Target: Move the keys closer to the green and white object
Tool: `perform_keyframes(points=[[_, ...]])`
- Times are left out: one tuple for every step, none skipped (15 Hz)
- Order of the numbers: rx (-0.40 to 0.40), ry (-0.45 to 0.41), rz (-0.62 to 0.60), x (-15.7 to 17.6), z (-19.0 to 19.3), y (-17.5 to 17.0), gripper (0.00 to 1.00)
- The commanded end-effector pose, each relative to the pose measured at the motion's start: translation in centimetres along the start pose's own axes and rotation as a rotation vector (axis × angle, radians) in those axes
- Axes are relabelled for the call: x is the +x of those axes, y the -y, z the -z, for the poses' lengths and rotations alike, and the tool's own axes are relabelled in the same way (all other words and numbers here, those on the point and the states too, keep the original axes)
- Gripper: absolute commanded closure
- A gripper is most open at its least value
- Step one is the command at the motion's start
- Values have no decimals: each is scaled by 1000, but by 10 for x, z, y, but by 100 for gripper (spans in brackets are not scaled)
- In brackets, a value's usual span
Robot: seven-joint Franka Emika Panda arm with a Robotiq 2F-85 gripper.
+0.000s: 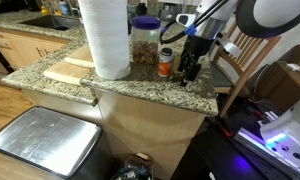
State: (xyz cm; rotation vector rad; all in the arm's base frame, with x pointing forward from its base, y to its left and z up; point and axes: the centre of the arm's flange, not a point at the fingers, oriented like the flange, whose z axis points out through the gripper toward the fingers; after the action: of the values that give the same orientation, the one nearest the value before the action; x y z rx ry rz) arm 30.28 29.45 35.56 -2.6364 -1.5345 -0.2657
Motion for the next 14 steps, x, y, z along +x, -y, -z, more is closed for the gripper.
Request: perform_keyframes(points=[[-12,-2,26,2,-17,0,19],[-11,-1,31,2,-19,1,28],[-11,0,33,2,-19,1,34],[-11,-1,37,1,-20,2,42],[-10,-2,39,2,-20,3,48],[-11,-2,40,2,-19,3,56],[-11,-2,42,1,-19,4,62],[-12,-2,43,1,-19,4,69],[-12,-3,43,0,-18,4,76],[-13,-4,41,-1,-17,3,83],[-15,-5,38,-1,-15,2,89],[-14,-6,33,-2,-12,2,97],[-7,-12,26,-3,-7,2,99],[9,-15,19,-4,2,2,100]])
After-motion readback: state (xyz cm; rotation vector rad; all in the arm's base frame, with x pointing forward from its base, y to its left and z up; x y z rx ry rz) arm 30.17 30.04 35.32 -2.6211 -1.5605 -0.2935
